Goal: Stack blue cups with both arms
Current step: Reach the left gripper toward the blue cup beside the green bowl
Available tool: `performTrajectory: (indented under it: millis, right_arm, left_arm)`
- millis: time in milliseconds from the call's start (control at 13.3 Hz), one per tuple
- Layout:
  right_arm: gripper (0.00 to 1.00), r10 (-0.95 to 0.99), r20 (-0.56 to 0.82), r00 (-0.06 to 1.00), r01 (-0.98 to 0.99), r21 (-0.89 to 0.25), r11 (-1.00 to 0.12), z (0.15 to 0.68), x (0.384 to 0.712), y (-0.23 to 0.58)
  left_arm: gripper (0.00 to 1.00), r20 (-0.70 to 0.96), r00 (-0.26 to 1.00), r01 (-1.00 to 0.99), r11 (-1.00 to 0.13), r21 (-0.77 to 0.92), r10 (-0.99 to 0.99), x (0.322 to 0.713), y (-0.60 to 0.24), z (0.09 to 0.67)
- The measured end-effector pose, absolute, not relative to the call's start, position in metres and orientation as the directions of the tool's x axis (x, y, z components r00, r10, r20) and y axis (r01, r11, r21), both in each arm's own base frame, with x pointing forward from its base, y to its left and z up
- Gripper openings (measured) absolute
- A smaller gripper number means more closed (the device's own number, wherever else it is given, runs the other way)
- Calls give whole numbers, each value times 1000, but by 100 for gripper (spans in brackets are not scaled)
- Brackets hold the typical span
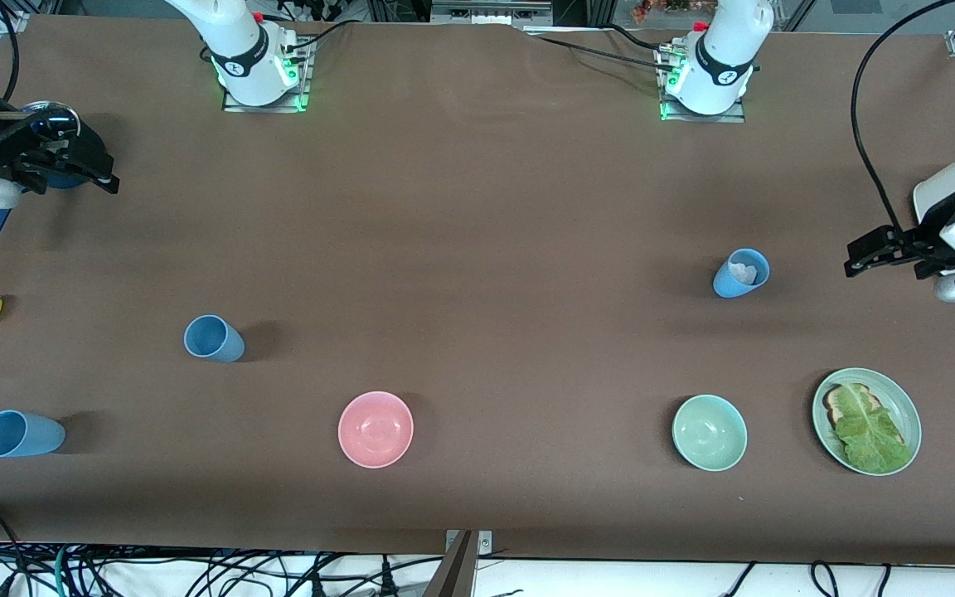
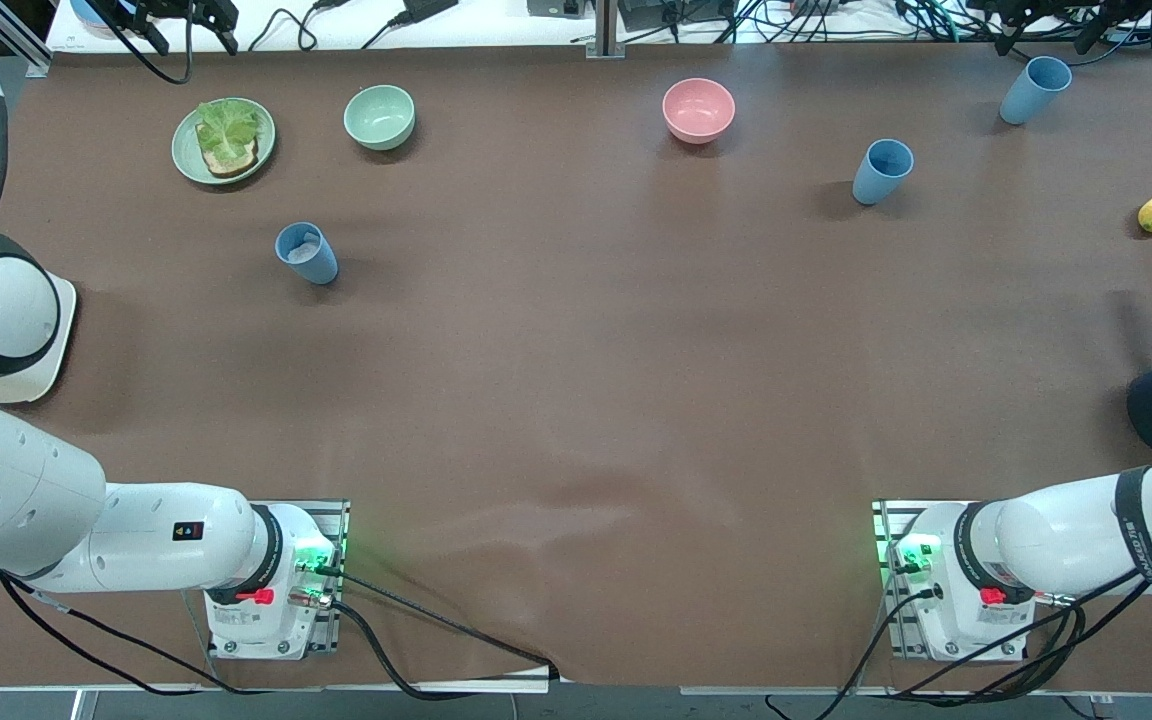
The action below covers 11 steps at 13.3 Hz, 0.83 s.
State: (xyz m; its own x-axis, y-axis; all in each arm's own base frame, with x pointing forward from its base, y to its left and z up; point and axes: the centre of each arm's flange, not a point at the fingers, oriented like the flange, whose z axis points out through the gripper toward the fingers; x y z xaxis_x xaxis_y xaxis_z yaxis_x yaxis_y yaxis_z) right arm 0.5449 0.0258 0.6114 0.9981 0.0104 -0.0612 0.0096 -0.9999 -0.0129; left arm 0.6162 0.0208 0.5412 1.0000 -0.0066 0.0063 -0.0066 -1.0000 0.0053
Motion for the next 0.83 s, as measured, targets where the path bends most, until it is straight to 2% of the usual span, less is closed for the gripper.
performTrajectory:
  millis: [828]
  right_arm:
    - [100, 10, -63, 998, 10, -13, -1000, 611, 545, 26]
  left_arm:
    - [100, 47, 999, 6, -1000, 4, 6, 656, 30, 425]
